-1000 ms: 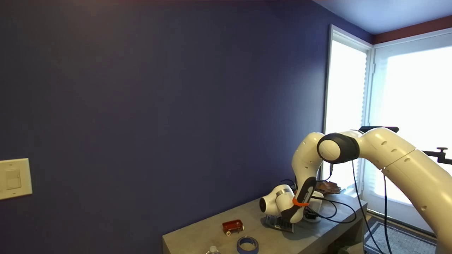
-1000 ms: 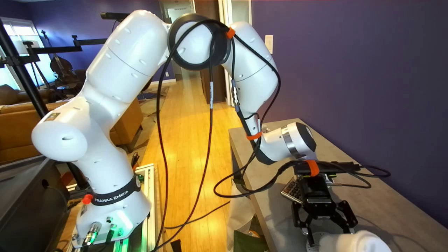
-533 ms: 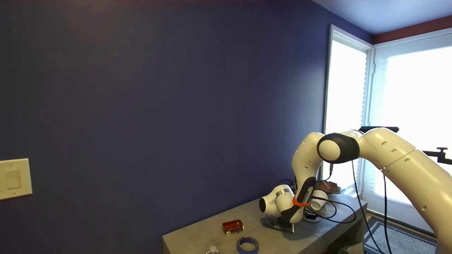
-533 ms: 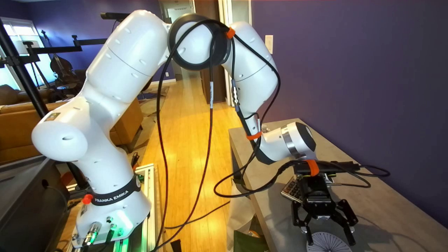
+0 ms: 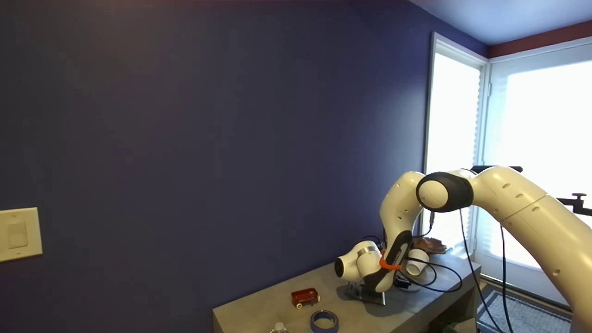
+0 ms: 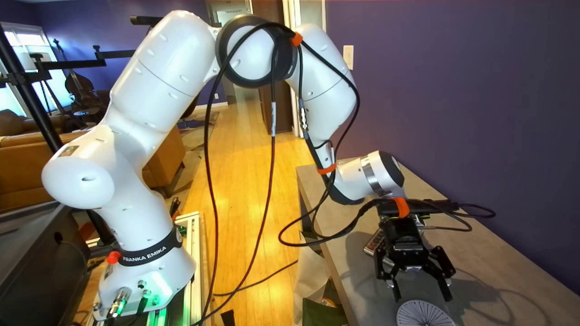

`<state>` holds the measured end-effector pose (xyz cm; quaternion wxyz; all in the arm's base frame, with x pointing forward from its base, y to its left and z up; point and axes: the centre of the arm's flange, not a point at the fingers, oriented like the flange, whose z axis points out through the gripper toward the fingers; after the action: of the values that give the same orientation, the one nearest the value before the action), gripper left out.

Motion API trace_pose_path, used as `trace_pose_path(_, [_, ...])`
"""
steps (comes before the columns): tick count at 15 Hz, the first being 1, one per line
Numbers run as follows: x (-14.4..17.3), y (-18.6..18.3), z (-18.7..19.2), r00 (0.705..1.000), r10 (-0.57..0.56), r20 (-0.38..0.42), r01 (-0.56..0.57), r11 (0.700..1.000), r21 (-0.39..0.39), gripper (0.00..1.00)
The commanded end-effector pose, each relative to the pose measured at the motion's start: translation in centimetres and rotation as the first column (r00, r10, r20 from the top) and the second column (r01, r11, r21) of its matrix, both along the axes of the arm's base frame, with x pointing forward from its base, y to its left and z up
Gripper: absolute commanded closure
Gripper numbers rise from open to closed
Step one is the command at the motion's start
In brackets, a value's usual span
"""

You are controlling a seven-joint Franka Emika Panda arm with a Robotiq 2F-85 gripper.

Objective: Put the white coffee cup on the white coaster

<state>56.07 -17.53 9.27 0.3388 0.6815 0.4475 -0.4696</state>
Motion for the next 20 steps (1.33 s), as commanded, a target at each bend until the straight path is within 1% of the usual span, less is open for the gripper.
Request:
trace_pose_path(1, [-0.9,3.2,4.3,0.999,0.031,0.042,-0.032,0.999,0.025,0.00])
trace_pose_path(4, [-1.8,5.0,7.3,0.992,0.020,0.125,-0.019,1.000,-0.014,0.00])
trace_pose_path(6, [-2.8,6.0,9.5,0.981,-0.042,0.191,0.048,0.999,-0.026,0.00])
trace_pose_path(9, [-4.8,7.1,12.5,0.935,-0.165,0.315,0.171,0.985,0.009,0.00])
trace_pose_path(11, [-6.2,7.8,14.5,0.892,-0.241,0.383,0.240,0.969,0.049,0.00])
trace_pose_path(13, [-7.6,8.4,16.5,0.839,-0.315,0.444,0.305,0.947,0.097,0.00])
trace_pose_path(14, [-8.3,8.6,17.6,0.810,-0.340,0.478,0.320,0.939,0.127,0.00])
trace_pose_path(18, [-10.0,9.5,21.4,0.700,-0.416,0.580,0.328,0.909,0.257,0.00])
trace_pose_path(20, [-10.7,9.9,22.9,0.654,-0.447,0.611,0.299,0.894,0.333,0.00])
